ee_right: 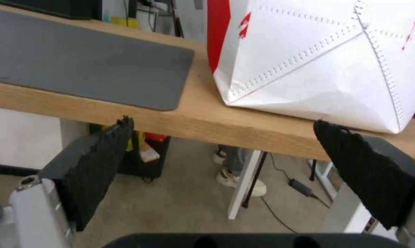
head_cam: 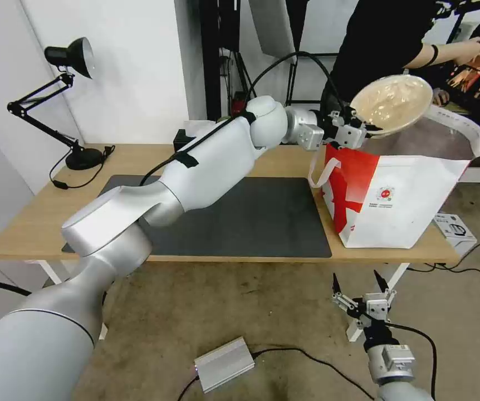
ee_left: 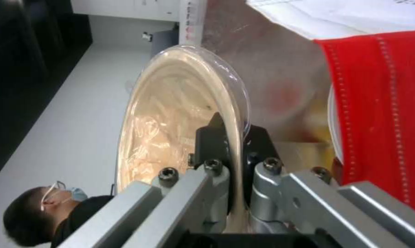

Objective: Pick up the trash from the table and place it into the takeout bag.

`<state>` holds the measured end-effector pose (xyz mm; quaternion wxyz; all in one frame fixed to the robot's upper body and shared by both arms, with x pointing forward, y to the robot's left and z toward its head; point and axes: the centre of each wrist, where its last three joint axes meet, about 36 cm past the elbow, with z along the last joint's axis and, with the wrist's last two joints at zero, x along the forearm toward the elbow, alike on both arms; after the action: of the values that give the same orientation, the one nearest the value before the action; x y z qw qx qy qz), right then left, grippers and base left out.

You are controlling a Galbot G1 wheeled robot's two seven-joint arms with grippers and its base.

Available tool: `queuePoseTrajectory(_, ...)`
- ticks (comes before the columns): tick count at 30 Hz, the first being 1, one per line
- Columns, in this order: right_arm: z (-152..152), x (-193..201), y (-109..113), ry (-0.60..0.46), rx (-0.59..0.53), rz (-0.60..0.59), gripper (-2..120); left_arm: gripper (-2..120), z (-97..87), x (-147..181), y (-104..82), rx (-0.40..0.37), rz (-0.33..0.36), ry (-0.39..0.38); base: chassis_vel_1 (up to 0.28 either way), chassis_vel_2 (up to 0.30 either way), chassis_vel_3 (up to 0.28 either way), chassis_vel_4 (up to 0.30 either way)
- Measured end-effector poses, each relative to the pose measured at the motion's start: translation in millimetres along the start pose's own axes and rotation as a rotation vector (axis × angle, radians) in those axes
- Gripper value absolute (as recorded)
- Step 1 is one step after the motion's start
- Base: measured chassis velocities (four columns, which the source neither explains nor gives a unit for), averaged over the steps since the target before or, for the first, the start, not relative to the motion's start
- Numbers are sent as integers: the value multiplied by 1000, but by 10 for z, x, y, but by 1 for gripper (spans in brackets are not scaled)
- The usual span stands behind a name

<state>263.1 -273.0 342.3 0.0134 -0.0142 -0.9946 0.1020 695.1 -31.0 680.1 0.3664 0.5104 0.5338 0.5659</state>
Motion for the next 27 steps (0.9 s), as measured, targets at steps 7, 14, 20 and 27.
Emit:
queuePoseTrajectory(7,2,-2,4,0,-2,1,100,1,-18,-36,-13,-16,17,-9,0,0,0,0)
queuePoseTrajectory(14,3,-4,9,-1,-4,1,100,1,-39,-76,-37,-20,30,-17,0,0,0,0)
queuePoseTrajectory(20,1,-6,11,-2,-4,1,100,15,-65,-108,1,-25,27,-23,0,0,0,0)
queuePoseTrajectory(27,-4,-6,15,-4,-5,0,100,37,-73,-114,14,-28,29,-25,0,0,0,0)
